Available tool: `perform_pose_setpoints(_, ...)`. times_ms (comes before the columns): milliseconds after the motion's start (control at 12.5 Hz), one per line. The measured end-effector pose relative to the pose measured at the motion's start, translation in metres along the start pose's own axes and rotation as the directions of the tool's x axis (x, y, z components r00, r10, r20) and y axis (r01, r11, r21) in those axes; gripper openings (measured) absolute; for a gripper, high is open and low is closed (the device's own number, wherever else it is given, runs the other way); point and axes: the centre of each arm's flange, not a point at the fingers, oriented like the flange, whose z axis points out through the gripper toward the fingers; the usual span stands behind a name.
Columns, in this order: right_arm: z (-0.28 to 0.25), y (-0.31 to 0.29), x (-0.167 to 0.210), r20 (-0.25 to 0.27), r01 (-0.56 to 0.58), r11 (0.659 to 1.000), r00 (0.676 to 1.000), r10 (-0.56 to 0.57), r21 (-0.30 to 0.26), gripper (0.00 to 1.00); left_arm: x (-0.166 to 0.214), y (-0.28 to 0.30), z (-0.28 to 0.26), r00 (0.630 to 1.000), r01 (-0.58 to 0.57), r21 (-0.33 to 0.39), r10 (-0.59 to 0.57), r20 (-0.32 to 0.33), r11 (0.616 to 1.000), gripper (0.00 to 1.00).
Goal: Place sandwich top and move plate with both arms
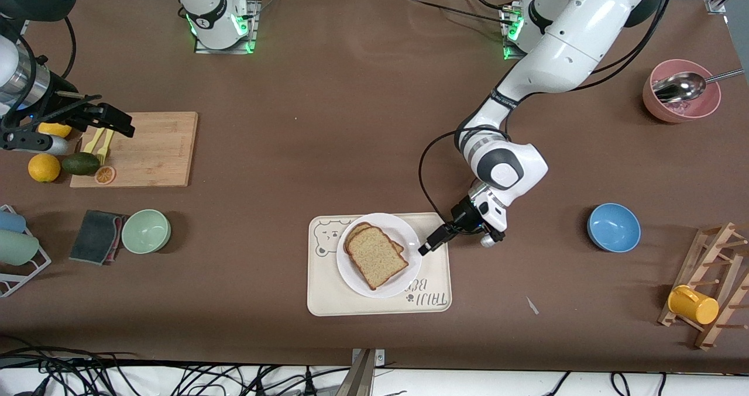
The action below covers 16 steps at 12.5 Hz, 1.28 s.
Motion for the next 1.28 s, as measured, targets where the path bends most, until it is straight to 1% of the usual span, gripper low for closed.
perform_pose_setpoints(320, 0.0, 0.0, 0.0, 0.0, -0.001, 1.0, 1.0, 0.001, 0.0, 1.0, 0.01, 0.008, -0.007, 1.0, -0.019, 0.008, 0.019, -0.006, 1.0, 0.78)
perform_pose_setpoints(479, 0.0, 0.001, 0.0, 0.0, -0.002, 1.0, 1.0, 0.002, 0.0, 1.0, 0.011, 0.011, -0.007, 1.0, -0.02, 0.019, 0.02, 0.01, 1.0, 0.82)
perform_pose_setpoints(559, 0.0, 0.001, 0.0, 0.0, -0.002, 1.0, 1.0, 0.002, 0.0, 1.0, 0.012, 0.014, -0.006, 1.0, -0.014, 0.035, 0.013, 0.027, 0.999, 0.82)
perform_pose_setpoints(799, 0.0, 0.001, 0.0, 0.0, -0.003, 1.0, 1.0, 0.003, 0.0, 1.0, 0.01, 0.024, -0.008, 0.996, -0.003, 0.112, -0.007, 0.087, 0.994, 0.84)
perform_pose_setpoints(959, 0.0, 0.001, 0.0, -0.001, -0.004, 1.0, 1.0, 0.004, 0.0, 1.0, 0.01, 0.037, -0.012, 0.991, 0.011, 0.149, -0.03, 0.127, 0.989, 0.85)
perform_pose_setpoints(1039, 0.0, 0.001, 0.0, -0.001, -0.004, 1.0, 1.0, 0.004, 0.0, 1.0, 0.011, 0.044, -0.015, 0.989, 0.015, 0.169, -0.039, 0.14, 0.985, 0.9)
perform_pose_setpoints(1118, 0.0, 0.001, 0.0, -0.001, -0.004, 1.0, 1.0, 0.004, 0.001, 1.0, 0.012, 0.049, -0.019, 0.987, 0.013, 0.194, -0.043, 0.154, 0.981, 0.91)
perform_pose_setpoints(1198, -0.001, 0.001, 0.0, -0.001, -0.004, 1.0, 1.0, 0.004, 0.001, 1.0, 0.014, 0.051, -0.024, 0.984, 0.009, 0.223, -0.049, 0.173, 0.975, 0.97)
perform_pose_setpoints(1278, -0.001, 0.001, 0.0, -0.003, -0.004, 1.0, 1.0, 0.004, 0.001, 1.0, 0.02, 0.053, -0.029, 0.979, 0.002, 0.259, -0.054, 0.196, 0.966, 1.0)
